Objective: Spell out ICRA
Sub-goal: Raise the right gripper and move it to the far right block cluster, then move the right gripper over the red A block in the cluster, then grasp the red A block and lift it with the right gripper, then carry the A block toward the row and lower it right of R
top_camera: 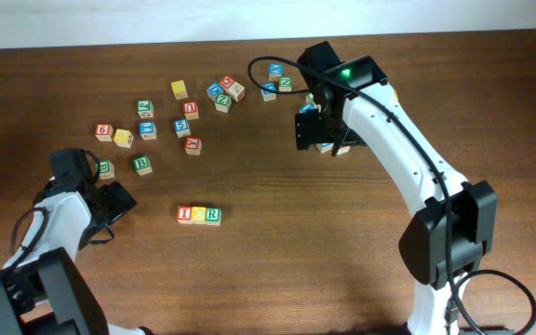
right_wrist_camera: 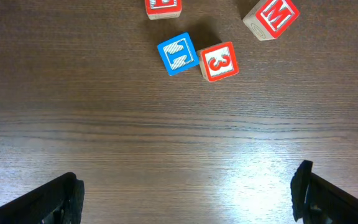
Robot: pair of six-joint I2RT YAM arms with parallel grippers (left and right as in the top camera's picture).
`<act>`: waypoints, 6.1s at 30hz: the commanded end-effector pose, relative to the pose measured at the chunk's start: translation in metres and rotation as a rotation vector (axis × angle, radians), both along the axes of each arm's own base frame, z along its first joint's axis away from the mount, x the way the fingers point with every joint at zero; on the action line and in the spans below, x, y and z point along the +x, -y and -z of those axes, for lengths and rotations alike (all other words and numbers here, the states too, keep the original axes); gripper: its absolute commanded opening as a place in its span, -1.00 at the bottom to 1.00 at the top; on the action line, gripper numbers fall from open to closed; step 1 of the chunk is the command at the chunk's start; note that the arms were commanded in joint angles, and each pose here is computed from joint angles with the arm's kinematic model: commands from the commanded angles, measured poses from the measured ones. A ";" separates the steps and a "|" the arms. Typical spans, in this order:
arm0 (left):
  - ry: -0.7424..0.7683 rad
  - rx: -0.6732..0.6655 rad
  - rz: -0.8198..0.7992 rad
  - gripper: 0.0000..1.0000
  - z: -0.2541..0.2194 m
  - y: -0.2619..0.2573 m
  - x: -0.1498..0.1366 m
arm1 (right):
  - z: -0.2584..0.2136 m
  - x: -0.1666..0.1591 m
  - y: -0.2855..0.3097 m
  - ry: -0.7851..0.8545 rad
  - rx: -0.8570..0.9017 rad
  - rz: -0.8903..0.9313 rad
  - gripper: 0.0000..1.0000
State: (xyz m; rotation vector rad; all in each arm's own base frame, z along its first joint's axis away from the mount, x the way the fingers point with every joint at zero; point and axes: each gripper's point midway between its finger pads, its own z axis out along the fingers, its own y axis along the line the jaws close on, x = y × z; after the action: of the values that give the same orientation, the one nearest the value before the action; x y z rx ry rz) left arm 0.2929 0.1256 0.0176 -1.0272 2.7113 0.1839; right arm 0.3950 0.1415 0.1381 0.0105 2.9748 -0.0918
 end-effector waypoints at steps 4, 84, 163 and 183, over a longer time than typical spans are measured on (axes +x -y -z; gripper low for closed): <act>0.001 0.007 -0.008 0.99 -0.001 -0.002 -0.002 | 0.003 0.001 0.004 0.000 -0.024 0.008 0.97; 0.001 0.007 -0.008 0.99 -0.001 -0.002 -0.002 | 0.127 0.156 0.062 0.107 0.096 0.166 -0.15; 0.001 0.007 -0.008 0.99 -0.001 -0.002 -0.002 | 0.127 -0.091 -0.121 -0.262 0.213 -0.246 -0.64; 0.001 0.007 -0.008 0.99 -0.001 -0.002 -0.002 | 0.129 -0.089 -0.138 -0.206 0.220 -0.292 -0.54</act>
State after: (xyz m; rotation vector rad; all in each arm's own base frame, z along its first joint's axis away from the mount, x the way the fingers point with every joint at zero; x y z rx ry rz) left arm 0.2929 0.1257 0.0176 -1.0267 2.7115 0.1845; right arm 0.3095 0.2804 0.0125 -0.4261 3.1280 0.3118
